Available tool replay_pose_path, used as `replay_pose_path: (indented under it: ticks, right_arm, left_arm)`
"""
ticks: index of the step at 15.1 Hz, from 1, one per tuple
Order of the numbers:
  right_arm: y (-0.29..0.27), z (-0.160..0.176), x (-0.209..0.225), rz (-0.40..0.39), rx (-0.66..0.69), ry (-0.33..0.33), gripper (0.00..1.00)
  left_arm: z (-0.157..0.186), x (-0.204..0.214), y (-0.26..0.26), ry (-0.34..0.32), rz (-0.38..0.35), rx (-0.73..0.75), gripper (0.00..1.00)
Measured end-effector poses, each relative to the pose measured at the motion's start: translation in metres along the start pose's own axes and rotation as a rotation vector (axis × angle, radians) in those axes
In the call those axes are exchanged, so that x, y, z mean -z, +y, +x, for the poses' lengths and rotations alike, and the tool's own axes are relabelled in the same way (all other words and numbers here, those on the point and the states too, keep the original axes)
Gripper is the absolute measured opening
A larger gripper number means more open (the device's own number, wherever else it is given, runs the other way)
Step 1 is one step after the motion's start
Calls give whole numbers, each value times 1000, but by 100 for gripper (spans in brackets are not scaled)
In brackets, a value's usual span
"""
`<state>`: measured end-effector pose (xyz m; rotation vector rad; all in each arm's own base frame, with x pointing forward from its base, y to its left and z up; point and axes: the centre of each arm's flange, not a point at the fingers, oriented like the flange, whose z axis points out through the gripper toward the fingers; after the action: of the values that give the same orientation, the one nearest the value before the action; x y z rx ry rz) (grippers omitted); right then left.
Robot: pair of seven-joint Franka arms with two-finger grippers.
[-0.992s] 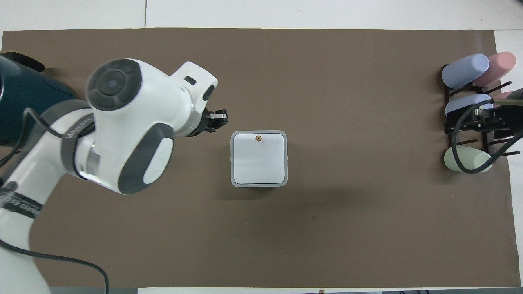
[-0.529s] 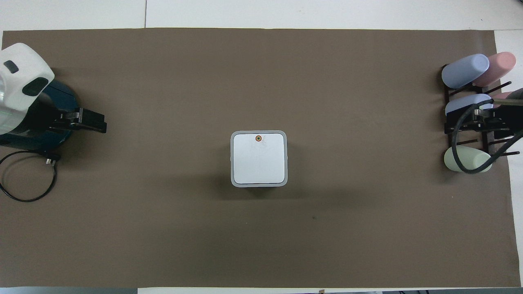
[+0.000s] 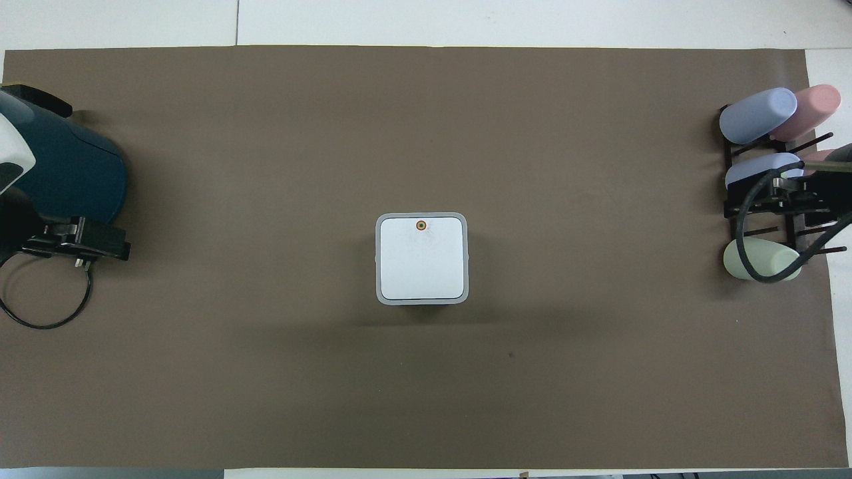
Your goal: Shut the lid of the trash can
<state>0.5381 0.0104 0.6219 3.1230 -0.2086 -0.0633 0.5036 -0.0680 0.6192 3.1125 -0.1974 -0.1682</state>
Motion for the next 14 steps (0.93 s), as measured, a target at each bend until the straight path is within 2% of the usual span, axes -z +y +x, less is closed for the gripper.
replay_pose_path:
  ticks: [4, 9, 14]
  right_arm:
    - [0, 0, 0, 0, 0, 0, 100]
    - [0, 0, 0, 0, 0, 0, 100]
    - [0, 0, 0, 0, 0, 0, 100]
  left_arm:
    - [8, -4, 0, 37, 0, -1, 100]
    - [21, -6, 0, 36, -2, -2, 100]
    - [18, 4, 2, 55, -1, -5, 100]
